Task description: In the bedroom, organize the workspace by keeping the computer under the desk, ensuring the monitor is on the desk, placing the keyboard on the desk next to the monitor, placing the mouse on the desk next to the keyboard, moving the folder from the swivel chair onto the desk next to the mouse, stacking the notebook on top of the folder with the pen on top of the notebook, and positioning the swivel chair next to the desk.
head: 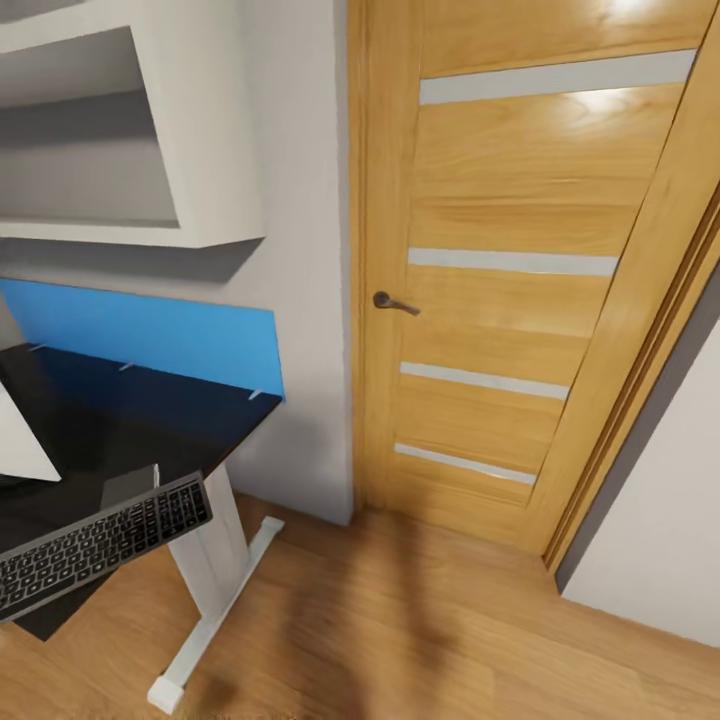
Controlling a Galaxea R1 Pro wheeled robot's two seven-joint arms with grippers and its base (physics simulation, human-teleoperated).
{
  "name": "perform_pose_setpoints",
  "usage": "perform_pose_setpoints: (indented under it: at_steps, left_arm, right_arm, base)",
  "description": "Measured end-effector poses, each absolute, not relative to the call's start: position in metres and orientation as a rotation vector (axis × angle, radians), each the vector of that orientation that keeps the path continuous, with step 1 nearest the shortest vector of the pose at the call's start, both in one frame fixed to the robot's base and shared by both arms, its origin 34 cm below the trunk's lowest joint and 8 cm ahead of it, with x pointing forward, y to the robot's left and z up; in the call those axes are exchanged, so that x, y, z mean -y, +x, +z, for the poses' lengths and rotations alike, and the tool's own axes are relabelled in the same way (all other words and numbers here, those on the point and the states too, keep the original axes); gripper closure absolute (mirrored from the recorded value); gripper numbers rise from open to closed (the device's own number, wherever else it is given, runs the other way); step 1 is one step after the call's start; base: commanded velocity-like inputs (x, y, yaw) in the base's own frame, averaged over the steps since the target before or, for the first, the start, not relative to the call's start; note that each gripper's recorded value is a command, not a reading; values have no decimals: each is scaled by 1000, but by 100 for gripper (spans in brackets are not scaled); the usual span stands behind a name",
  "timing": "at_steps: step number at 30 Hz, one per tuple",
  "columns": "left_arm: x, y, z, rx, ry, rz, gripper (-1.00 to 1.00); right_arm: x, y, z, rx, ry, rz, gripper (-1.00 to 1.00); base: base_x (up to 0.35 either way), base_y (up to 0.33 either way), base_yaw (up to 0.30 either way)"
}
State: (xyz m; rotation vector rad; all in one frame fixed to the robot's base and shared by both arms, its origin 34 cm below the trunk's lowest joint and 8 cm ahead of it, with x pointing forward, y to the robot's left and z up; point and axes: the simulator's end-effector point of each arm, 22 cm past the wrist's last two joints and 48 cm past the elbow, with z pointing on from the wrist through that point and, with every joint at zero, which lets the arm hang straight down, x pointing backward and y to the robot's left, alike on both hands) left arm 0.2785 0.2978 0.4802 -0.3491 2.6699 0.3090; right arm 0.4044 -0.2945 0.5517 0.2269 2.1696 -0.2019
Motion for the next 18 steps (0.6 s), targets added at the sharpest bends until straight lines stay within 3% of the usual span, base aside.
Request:
perform_pose_setpoints:
  at_steps: [18]
  left_arm:
    - [-298,277,479,-2675,-348,310,-100]
  right_arm:
    - [295,404,551,-2169,228,-207,-100]
  base:
    - [0,0,262]
